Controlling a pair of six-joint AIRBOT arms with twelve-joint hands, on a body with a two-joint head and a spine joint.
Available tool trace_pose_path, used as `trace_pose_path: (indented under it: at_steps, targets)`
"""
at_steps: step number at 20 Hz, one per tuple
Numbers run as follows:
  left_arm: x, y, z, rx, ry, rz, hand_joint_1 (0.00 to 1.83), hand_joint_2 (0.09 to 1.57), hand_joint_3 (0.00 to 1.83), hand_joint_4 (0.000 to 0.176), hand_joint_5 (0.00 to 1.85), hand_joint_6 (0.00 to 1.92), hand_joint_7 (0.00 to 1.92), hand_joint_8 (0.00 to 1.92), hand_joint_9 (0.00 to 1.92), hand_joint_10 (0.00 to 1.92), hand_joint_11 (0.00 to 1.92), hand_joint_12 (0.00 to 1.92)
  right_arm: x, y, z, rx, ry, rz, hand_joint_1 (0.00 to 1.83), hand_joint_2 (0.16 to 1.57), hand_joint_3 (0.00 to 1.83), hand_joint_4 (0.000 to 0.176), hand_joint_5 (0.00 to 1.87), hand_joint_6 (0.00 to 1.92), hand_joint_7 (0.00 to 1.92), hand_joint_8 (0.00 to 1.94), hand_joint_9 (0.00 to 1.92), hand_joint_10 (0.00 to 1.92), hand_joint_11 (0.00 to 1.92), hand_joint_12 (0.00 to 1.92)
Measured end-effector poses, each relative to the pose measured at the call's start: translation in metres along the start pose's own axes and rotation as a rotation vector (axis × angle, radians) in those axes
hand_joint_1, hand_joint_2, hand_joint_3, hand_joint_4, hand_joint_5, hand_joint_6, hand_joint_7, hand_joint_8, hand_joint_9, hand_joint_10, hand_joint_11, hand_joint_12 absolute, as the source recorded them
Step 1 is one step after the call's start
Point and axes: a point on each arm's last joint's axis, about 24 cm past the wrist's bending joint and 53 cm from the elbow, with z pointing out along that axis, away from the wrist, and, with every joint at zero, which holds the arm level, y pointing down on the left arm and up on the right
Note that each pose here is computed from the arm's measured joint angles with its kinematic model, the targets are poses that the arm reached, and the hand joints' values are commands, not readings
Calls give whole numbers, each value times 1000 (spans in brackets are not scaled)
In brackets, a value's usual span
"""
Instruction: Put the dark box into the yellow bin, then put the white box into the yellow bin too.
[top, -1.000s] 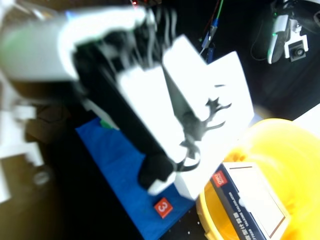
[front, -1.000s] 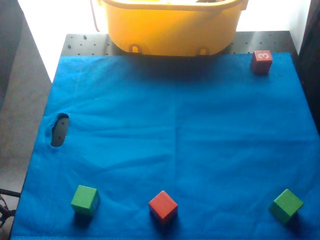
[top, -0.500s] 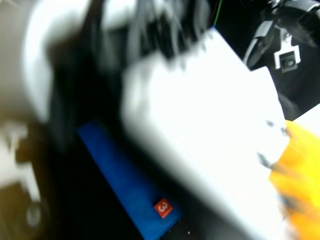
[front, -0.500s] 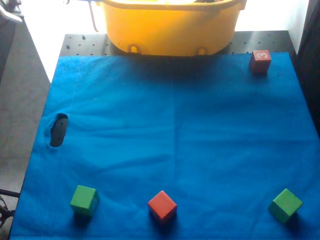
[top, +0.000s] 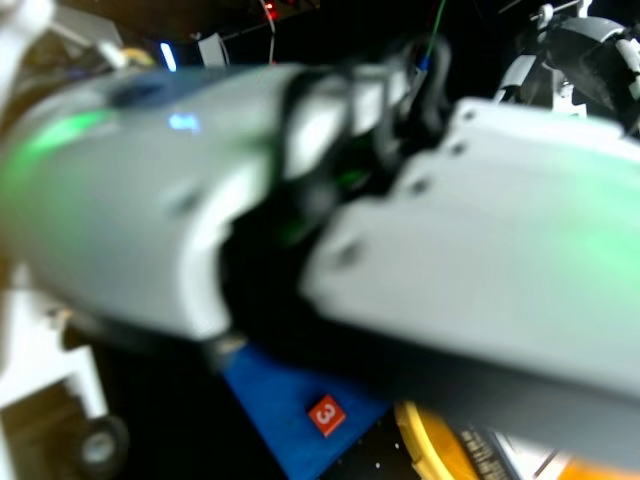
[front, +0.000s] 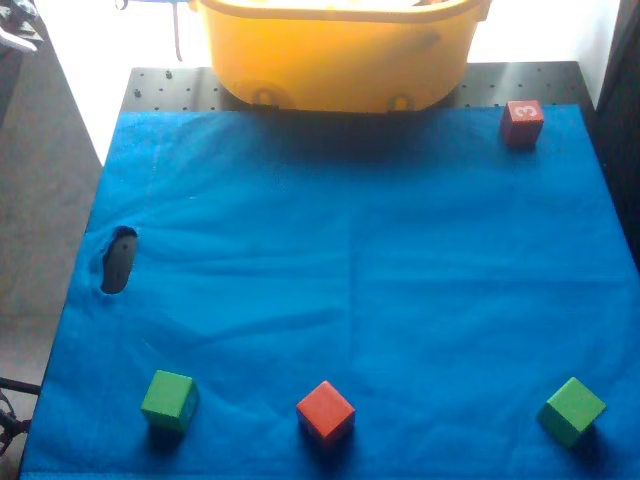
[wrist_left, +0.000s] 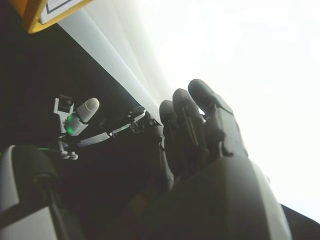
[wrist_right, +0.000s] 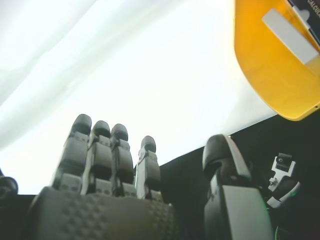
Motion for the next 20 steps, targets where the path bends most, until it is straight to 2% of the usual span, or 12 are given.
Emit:
trace_pose_path:
  at_steps: [3,4,5,6,9,10,12,13,14,16,19,20]
  targets:
    - [0,3,-5,-15,5,-2,1033,755,0,172,300,1,429,3,334,2,0,771,-1,5,-7,-11,4,-6,559,1159,0,176,137,2,104,0,41,0,0,61]
    - [-3,5,-7,-23,4,2,1031,763,4,167,293,0,427,2,339,4,0,771,0,6,-8,-13,9,-11,543,1154,0,176,100,0,75,0,16,0,0,40]
    - [-8,7,-10,-31,-10,-6,1047,771,7,171,300,3,431,4,341,4,0,770,0,5,-9,-10,12,-10,486,1131,0,176,57,0,49,0,9,0,9,40]
    - [-15,12,-16,-45,-31,-19,1051,765,3,175,318,5,439,3,347,4,0,756,1,2,-10,-3,19,-11,438,1112,0,176,40,0,52,2,21,4,25,47]
    - [-23,25,-33,-101,-36,-8,1072,755,0,163,317,0,373,0,348,1,0,760,-3,-10,-19,23,26,-4,380,1045,0,176,1,0,81,0,79,10,66,67]
    - [-29,25,-35,-106,-48,-10,1072,763,3,156,302,0,300,0,331,0,0,770,-5,-13,-24,31,28,0,416,1015,0,176,0,0,57,0,68,4,55,63]
    - [-39,18,-39,-96,-79,-17,1063,788,4,173,306,1,301,3,282,3,0,651,-9,-15,-34,37,25,2,400,990,0,176,0,0,6,0,59,3,56,62]
    - [-40,14,-43,-88,-78,-1,1064,795,4,175,305,0,300,1,280,2,0,607,-12,-17,-38,40,25,2,450,1010,0,176,0,0,9,2,47,0,62,65]
    - [-41,11,-50,-81,-78,-5,1066,784,0,176,296,0,303,1,299,6,0,619,-16,-20,-46,48,22,4,592,985,0,176,0,0,24,3,38,0,39,57]
    - [-42,13,-63,-99,-78,6,1096,799,3,156,254,1,276,0,251,2,0,505,-20,-23,-56,55,21,3,651,965,0,176,0,0,47,8,61,9,52,64]
    - [-57,11,-87,-108,-123,13,1031,824,9,174,239,0,300,4,212,3,0,426,-25,-15,-71,42,24,-10,683,907,0,176,0,0,48,4,72,8,108,87]
    - [-66,10,-96,-114,-144,19,1044,862,13,152,205,0,315,5,240,10,0,379,-22,-7,-72,26,29,-7,691,908,0,164,0,0,72,10,104,16,187,119]
